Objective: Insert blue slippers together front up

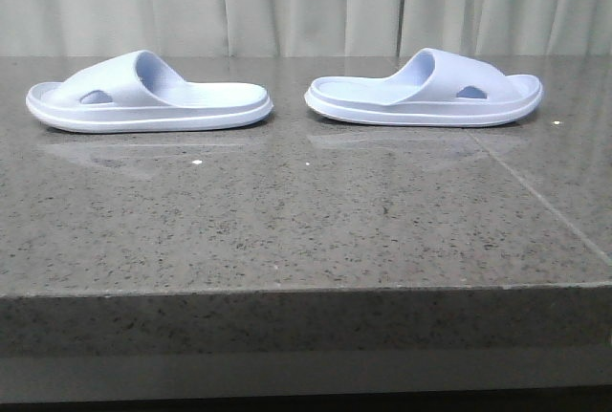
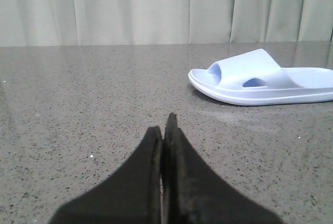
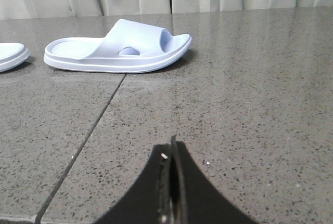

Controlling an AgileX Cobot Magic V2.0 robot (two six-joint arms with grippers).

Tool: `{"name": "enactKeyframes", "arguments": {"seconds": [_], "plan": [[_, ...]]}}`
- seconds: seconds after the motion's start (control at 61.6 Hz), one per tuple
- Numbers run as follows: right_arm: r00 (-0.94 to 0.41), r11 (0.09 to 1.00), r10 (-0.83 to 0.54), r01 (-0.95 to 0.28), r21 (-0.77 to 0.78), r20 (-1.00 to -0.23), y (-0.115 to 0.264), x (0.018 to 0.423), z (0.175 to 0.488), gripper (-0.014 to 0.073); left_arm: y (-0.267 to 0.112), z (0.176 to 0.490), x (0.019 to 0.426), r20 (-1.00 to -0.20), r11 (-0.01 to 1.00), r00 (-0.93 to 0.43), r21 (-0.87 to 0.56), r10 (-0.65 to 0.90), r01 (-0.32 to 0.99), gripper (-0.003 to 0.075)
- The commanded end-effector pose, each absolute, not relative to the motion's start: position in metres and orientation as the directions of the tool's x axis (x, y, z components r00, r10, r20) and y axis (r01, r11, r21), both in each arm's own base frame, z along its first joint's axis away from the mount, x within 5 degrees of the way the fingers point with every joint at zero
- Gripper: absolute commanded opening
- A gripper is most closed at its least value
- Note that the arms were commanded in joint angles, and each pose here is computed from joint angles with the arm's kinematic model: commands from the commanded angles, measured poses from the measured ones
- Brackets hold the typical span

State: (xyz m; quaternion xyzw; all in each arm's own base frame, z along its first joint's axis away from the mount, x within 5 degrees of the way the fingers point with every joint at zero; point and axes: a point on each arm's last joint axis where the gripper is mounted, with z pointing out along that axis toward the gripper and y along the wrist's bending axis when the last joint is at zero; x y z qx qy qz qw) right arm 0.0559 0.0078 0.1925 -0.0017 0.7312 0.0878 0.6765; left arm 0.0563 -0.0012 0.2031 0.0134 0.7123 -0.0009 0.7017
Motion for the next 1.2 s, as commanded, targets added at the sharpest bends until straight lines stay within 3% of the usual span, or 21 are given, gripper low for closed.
{"name": "enactKeyframes", "arguments": {"seconds": [0.0, 0.584, 0.795, 1.055, 1.185], "plan": [[0.016, 0.985, 0.12, -0.125, 0.117, -0.993, 0.007, 0.055, 0.202, -0.0106, -0.001, 0.209, 0.055, -0.997, 1.0, 0.072, -0.003, -0.004, 0.018, -0.002], [0.046, 0.985, 0.123, -0.126, 0.117, -0.991, 0.007, 0.055, 0.205, -0.0106, -0.001, 0.211, 0.055, -0.995, 1.0, 0.098, -0.022, -0.024, 0.019, -0.002], [0.036, 0.984, 0.12, -0.133, 0.115, -0.992, 0.007, 0.049, 0.228, -0.0107, -0.002, 0.24, 0.05, -0.988, 0.995, 0.119, -0.091, -0.095, 0.037, -0.002], [-0.056, 0.988, 0.077, -0.129, 0.084, -0.995, 0.007, 0.05, 0.279, -0.0107, -0.005, 0.284, 0.07, -0.986, 0.995, -0.146, -0.092, -0.084, 0.044, -0.002], [-0.098, 0.991, 0.05, -0.12, 0.061, -0.994, 0.008, 0.059, 0.294, -0.0107, -0.005, 0.296, 0.09, -0.977, 0.993, -0.187, -0.115, -0.106, 0.039, -0.002]]}}
